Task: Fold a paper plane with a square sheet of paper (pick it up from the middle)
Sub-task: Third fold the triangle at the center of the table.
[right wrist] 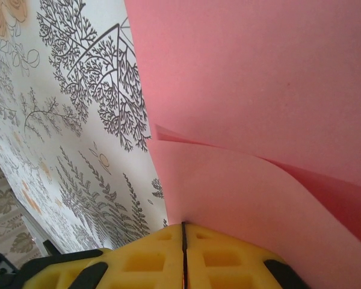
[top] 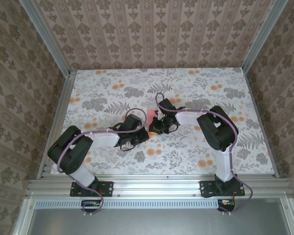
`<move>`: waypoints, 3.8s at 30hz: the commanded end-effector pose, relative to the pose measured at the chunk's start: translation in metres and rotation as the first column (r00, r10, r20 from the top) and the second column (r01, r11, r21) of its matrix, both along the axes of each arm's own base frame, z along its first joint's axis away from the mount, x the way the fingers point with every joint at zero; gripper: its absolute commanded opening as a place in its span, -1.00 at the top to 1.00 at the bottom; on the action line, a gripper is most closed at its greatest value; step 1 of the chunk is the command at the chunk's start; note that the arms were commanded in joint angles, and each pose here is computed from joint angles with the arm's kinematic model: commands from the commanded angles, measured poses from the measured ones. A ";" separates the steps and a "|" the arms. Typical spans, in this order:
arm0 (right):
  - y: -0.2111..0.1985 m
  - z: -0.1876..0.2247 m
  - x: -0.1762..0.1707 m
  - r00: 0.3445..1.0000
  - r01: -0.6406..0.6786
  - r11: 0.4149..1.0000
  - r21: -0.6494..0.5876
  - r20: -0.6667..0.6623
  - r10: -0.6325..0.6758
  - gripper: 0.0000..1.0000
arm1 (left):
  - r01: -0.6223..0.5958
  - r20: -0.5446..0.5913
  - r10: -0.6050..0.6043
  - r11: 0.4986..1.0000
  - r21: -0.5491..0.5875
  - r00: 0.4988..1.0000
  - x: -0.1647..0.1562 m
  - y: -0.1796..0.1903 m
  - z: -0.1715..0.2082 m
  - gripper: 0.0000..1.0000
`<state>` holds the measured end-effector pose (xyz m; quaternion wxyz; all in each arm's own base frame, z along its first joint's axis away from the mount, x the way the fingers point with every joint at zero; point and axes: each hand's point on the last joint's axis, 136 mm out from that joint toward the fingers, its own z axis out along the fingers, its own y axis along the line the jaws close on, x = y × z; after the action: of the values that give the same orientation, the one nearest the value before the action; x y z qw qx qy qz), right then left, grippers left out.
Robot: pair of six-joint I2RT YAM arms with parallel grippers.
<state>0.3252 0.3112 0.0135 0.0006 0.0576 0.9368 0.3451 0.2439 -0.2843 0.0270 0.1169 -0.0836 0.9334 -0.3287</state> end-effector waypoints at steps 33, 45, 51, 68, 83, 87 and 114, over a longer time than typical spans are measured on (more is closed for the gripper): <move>-0.017 0.024 -0.004 0.993 -0.026 0.996 0.087 0.114 0.016 0.77 | -0.086 -0.165 0.120 0.976 0.200 0.979 -0.021 0.026 -0.050 1.00; -0.017 -0.005 -0.006 0.996 -0.051 0.998 0.034 0.079 0.048 0.79 | -0.081 -0.200 0.131 0.967 0.243 0.971 -0.026 0.031 -0.053 1.00; -0.037 -0.019 0.011 0.997 -0.006 0.999 -0.045 0.071 0.009 0.79 | -0.039 -0.222 0.103 0.960 0.276 0.970 -0.033 0.035 -0.054 1.00; -0.093 -0.014 0.082 0.982 0.115 0.986 -0.117 0.165 -0.095 0.78 | 0.041 -0.275 0.059 0.937 0.346 0.960 -0.047 0.048 -0.062 1.00; -0.035 0.041 0.017 0.970 -0.074 0.997 -0.012 0.230 0.075 0.76 | 0.029 -0.243 0.058 0.940 0.339 0.968 -0.037 0.042 -0.053 1.00; -0.019 0.024 0.006 0.979 -0.104 0.995 -0.003 0.177 0.103 0.77 | 0.029 -0.242 0.058 0.940 0.339 0.968 -0.036 0.042 -0.053 1.00; -0.054 0.007 0.040 0.990 -0.005 0.999 -0.050 0.140 0.012 0.77 | -0.058 0.069 0.053 0.996 0.072 0.996 0.015 0.034 0.056 0.57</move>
<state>0.3758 0.2595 0.0158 0.0730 0.0269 0.9415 0.3279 0.2551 -0.2585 0.0765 0.1379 -0.0991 0.9408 -0.2933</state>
